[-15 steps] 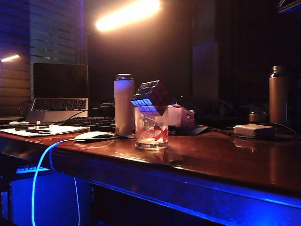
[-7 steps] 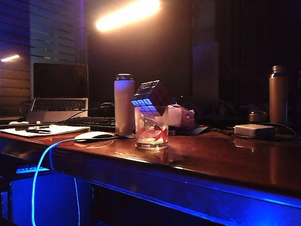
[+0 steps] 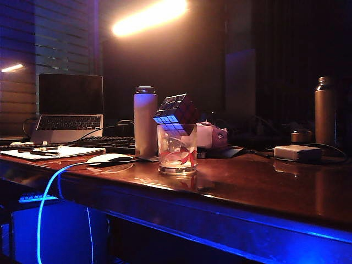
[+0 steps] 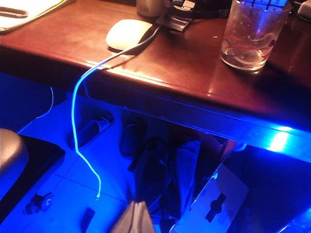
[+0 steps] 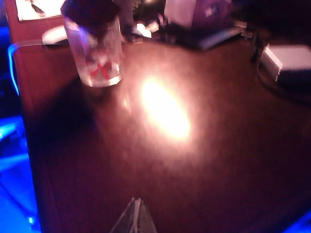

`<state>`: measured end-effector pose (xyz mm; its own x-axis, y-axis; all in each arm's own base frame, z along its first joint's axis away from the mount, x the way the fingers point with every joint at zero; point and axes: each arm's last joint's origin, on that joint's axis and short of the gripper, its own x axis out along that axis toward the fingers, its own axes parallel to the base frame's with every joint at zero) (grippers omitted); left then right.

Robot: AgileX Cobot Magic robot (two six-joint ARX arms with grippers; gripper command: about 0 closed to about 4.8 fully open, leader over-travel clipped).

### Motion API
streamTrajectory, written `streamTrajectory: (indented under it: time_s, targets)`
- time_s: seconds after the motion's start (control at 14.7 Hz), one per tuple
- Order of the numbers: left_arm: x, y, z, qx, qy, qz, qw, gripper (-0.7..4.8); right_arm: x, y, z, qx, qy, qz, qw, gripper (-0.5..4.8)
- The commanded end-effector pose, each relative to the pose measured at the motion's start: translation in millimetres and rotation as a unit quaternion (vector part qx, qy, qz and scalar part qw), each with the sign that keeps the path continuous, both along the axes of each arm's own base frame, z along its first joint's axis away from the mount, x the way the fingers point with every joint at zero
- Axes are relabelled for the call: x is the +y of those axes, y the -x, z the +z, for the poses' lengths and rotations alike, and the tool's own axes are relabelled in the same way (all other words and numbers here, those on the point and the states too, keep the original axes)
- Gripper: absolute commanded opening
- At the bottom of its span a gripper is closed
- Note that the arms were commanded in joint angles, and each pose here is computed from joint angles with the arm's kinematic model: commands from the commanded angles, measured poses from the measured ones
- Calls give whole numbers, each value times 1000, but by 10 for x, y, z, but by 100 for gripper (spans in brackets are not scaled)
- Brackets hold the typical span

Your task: Stack the Rubik's Cube on top of the glass cup.

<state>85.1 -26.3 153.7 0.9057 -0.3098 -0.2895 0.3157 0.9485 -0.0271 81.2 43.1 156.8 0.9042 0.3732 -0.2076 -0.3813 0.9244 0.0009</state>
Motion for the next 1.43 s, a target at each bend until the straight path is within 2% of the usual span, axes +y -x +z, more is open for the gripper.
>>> streamTrajectory:
  time_s: [0.07,0.41,0.75,1.02,1.16,1.43]
  targets:
    - [0,-2,13,-5,0,0,1000,-3,-3,6,-33,18,-2,-3,1000,-6]
    - [44,-12,14,-6,1,25,1000,-3,-3,5,-29,17,-5,-3,1000,-6]
    - [266,-37,18,-9,1,150,989,-3,-3,5,-29,17,-5,-3,1000,-6]
    - [240,-37,18,-8,1,134,991,-3,-10,2,-32,18,-5,-7,1000,-6]
    - [241,-37,18,-9,1,135,991,-3,-72,-28,-32,18,-6,-42,999,-6]
    - [241,-37,18,-8,1,135,991,-3,-279,-94,-42,14,-8,-163,987,-6]
